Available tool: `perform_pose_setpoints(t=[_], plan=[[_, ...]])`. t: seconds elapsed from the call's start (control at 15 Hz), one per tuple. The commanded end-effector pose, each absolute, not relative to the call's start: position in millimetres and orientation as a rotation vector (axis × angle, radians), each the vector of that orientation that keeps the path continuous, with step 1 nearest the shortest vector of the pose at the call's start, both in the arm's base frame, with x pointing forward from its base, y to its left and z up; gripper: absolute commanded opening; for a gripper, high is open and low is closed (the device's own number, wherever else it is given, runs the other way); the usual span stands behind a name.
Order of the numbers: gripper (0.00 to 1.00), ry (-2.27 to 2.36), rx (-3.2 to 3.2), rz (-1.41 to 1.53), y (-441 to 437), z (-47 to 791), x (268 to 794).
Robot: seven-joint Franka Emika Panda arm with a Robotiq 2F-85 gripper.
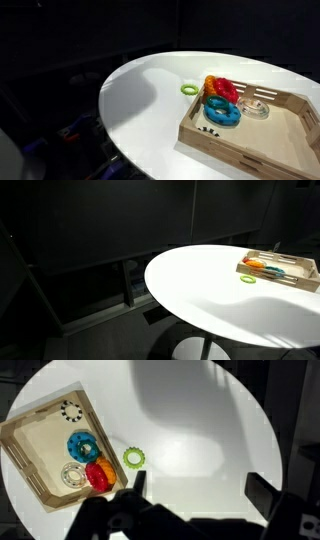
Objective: Put the orange ring on the table
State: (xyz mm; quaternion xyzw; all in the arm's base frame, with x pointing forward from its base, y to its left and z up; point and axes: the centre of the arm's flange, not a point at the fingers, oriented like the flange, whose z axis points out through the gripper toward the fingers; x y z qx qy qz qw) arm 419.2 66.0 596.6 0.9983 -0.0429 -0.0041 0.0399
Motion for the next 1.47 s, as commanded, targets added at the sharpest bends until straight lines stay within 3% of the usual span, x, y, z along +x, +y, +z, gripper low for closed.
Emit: perform_pose_setpoints(t=[0.0,1.4], plan=[[1.0,-0.332,3.036,0.087,35.4,590.3,436.8],[1.0,-0.651,3.042,0.17,-48.0,542.9,487.1]])
